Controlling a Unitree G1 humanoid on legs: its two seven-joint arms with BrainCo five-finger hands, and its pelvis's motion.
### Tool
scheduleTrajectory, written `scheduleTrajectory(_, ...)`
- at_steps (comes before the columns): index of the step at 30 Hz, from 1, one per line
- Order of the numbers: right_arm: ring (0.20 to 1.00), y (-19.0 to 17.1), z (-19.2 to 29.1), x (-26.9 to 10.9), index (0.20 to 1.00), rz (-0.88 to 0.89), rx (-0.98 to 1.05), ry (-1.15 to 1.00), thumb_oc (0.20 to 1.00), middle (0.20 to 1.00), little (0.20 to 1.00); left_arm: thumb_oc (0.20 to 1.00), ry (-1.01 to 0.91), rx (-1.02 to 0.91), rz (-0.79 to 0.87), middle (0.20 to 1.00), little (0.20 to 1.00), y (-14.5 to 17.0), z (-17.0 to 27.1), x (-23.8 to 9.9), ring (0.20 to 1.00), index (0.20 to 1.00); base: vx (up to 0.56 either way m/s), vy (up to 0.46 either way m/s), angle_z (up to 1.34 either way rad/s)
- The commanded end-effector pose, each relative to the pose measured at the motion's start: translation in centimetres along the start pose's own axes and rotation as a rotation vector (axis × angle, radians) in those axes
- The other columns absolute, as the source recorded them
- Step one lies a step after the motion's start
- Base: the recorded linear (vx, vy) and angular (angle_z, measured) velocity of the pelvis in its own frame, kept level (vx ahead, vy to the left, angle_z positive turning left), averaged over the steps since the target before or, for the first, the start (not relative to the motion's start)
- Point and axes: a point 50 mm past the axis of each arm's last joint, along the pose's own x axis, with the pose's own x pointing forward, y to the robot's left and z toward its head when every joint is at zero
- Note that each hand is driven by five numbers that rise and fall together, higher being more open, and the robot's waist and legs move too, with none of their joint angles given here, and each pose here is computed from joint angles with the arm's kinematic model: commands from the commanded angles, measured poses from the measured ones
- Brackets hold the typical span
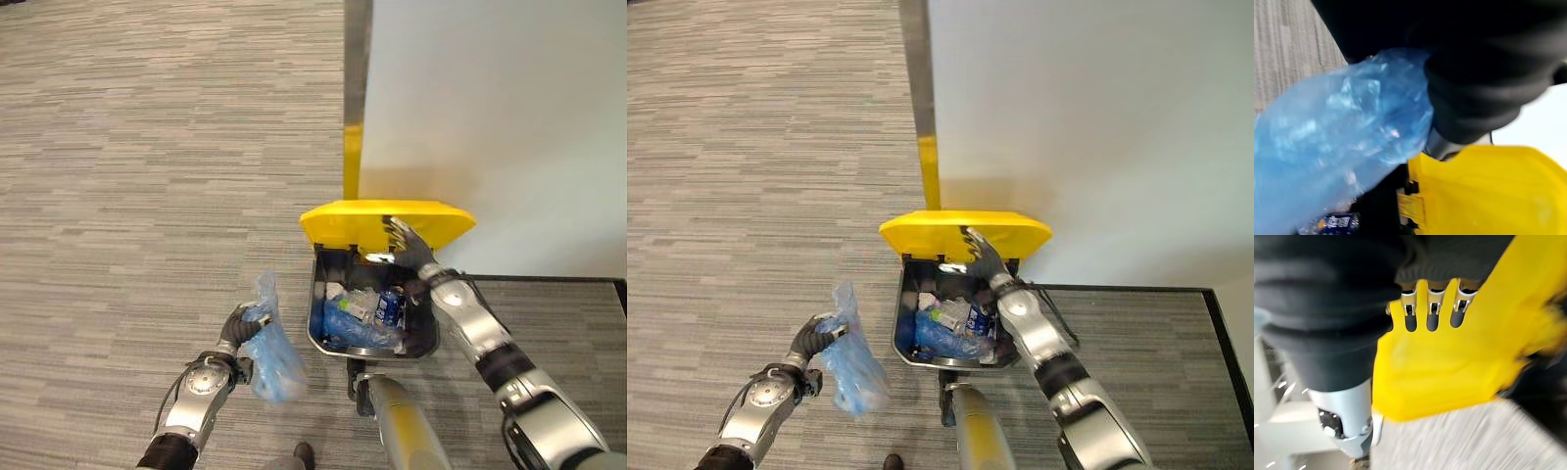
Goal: Gather garbage on tea table into small bin, then transfer packed bag to large trash can.
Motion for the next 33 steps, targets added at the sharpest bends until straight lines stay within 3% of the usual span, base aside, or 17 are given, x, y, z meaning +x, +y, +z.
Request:
scheduleTrajectory(1, 1.000, -1.3, 3.1, 1.4, 1.000, -0.077, 0.056, -0.109, 1.000, 1.000, 1.000, 0.200, -0.279, 0.001, -0.023, 0.200, 0.200, 0.8, 6.2, 1.3, 0.200, 0.200, -0.03, -0.016, 0.06)
scheduleTrajectory(7, 1.000, -1.7, 5.8, 2.5, 1.000, -0.076, -0.009, -0.165, 1.000, 1.000, 1.000, 0.200, -0.441, 0.012, -0.189, 0.200, 0.200, -2.7, 10.6, 2.0, 0.200, 0.200, -0.02, -0.005, 0.01)
scheduleTrajectory(9, 1.000, -2.0, 6.9, 2.9, 1.000, -0.085, -0.035, -0.189, 1.000, 1.000, 1.000, 0.200, -0.537, 0.032, -0.328, 0.200, 0.200, -5.5, 13.1, 1.6, 0.200, 0.200, -0.04, 0.010, 0.00)
scheduleTrajectory(14, 1.000, -3.0, 8.5, 3.2, 1.000, -0.119, -0.072, -0.221, 1.000, 1.000, 1.000, 0.200, -0.621, 0.093, -0.473, 0.200, 0.200, -9.2, 15.6, 1.5, 0.200, 0.200, -0.01, 0.006, 0.00)
scheduleTrajectory(18, 1.000, -3.9, 9.5, 3.3, 1.000, -0.148, -0.099, -0.243, 1.000, 1.000, 1.000, 0.200, -0.674, 0.187, -0.500, 0.200, 0.200, -10.8, 17.5, 2.1, 0.200, 0.200, -0.02, 0.026, -0.07)
scheduleTrajectory(20, 1.000, -3.9, 9.5, 3.3, 1.000, -0.148, -0.099, -0.243, 1.000, 1.000, 1.000, 0.200, -0.674, 0.187, -0.500, 0.200, 0.200, -10.8, 17.5, 2.1, 0.200, 0.200, -0.01, 0.023, -0.05)
scheduleTrajectory(21, 1.000, -4.5, 10.6, 3.4, 1.000, -0.167, -0.129, -0.267, 1.000, 1.000, 1.000, 0.200, -0.620, 0.364, -0.442, 0.200, 0.200, -10.7, 17.0, 4.0, 0.200, 0.200, -0.02, 0.049, -0.04)
scheduleTrajectory(25, 1.000, -4.9, 12.2, 3.6, 1.000, -0.169, -0.188, -0.292, 1.000, 1.000, 1.000, 0.200, -0.500, 0.530, -0.322, 0.200, 0.200, -8.9, 15.5, 6.4, 0.200, 0.200, -0.02, 0.027, -0.17)
scheduleTrajectory(33, 1.000, -3.6, 16.9, 2.8, 1.000, -0.134, -0.230, -0.476, 1.000, 1.000, 1.000, 0.200, -0.226, 0.717, -0.067, 0.200, 0.200, -4.5, 11.7, 9.2, 0.200, 0.200, -0.04, 0.007, -0.19)
